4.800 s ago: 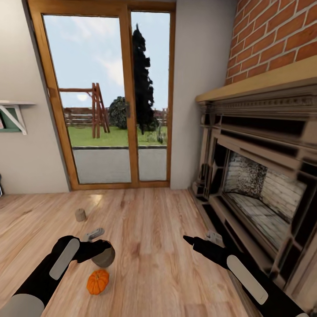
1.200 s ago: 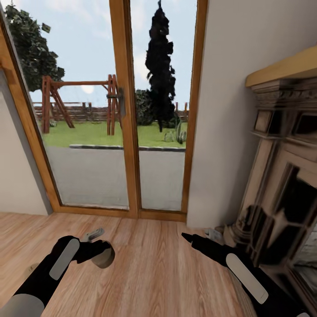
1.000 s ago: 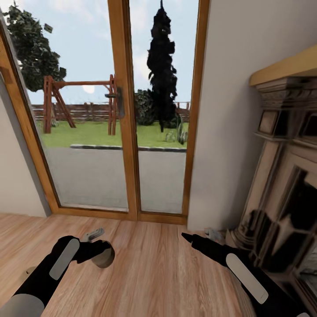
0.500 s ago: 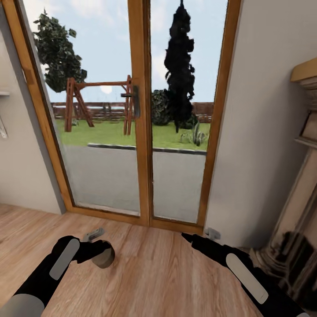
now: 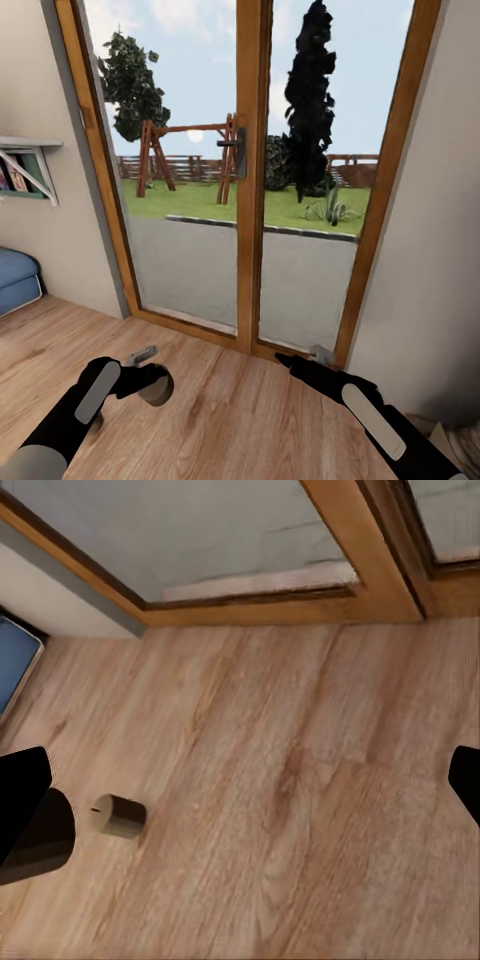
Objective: Place each of the two pumpkins and all three candles from the living room inside a cabinet in the living room (use any cabinet), then make sure every cabinet is closed, and position the cauldron so it is next to a table in the living room.
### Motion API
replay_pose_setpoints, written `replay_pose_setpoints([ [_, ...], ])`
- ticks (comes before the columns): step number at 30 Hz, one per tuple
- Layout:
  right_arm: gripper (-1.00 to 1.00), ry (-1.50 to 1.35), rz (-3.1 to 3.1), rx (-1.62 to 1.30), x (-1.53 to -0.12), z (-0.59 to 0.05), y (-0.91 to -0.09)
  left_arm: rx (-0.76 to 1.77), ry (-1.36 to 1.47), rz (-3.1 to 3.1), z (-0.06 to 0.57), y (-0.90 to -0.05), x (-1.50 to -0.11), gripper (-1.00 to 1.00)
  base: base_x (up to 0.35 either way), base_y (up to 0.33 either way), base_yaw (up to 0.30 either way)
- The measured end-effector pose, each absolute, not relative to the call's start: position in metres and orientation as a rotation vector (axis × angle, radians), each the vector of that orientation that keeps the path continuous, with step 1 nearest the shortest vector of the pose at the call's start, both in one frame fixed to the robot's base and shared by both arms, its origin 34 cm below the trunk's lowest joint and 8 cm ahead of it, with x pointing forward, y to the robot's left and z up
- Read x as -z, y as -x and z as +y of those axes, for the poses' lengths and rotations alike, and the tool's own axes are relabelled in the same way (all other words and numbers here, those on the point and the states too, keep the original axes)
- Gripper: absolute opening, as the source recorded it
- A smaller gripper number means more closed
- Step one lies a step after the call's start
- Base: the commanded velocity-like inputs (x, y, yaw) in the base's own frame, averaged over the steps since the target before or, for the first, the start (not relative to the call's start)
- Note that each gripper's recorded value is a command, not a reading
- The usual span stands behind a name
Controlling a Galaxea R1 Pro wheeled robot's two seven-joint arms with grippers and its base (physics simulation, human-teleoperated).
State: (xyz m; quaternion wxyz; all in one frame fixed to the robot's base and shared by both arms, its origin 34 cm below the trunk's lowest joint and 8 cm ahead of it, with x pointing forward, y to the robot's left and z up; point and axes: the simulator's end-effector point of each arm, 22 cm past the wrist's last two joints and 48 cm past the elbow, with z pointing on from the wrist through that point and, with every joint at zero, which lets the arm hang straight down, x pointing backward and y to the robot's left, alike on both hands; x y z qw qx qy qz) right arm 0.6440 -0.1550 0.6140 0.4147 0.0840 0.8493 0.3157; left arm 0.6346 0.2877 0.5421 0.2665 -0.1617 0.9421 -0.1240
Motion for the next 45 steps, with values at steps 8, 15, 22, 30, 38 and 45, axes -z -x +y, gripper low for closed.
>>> replay_pose_setpoints([
  [8,1.0,-0.211,2.137,-0.792,-0.613,-0.155,-0.644,0.335,0.437,2.543,0.288,-0.635,-0.542,-1.0,0.244,-0.137,0.292],
  [15,1.0,-0.211,2.139,-0.791,-0.613,-0.155,-0.643,0.338,0.437,2.542,0.287,-0.635,-0.542,-1.0,0.208,-0.113,0.292],
  [22,1.0,-0.21,2.144,-0.79,-0.612,-0.155,-0.643,0.338,0.437,2.543,0.287,-0.635,-0.542,-1.0,0.144,-0.01,0.292],
  [30,1.0,-0.208,2.149,-0.79,-0.611,-0.154,-0.642,0.336,0.438,2.543,0.288,-0.635,-0.542,-1.0,0.151,0.0,0.292],
  [38,1.0,-0.186,2.197,-0.754,-0.595,-0.148,-0.634,0.333,0.44,2.545,0.288,-0.635,-0.54,-1.0,0.182,-0.045,0.272],
  [45,1.0,-0.193,2.215,-0.742,-0.588,-0.149,-0.633,0.334,0.443,2.553,0.288,-0.634,-0.536,-1.0,0.04,-0.038,0.211],
])
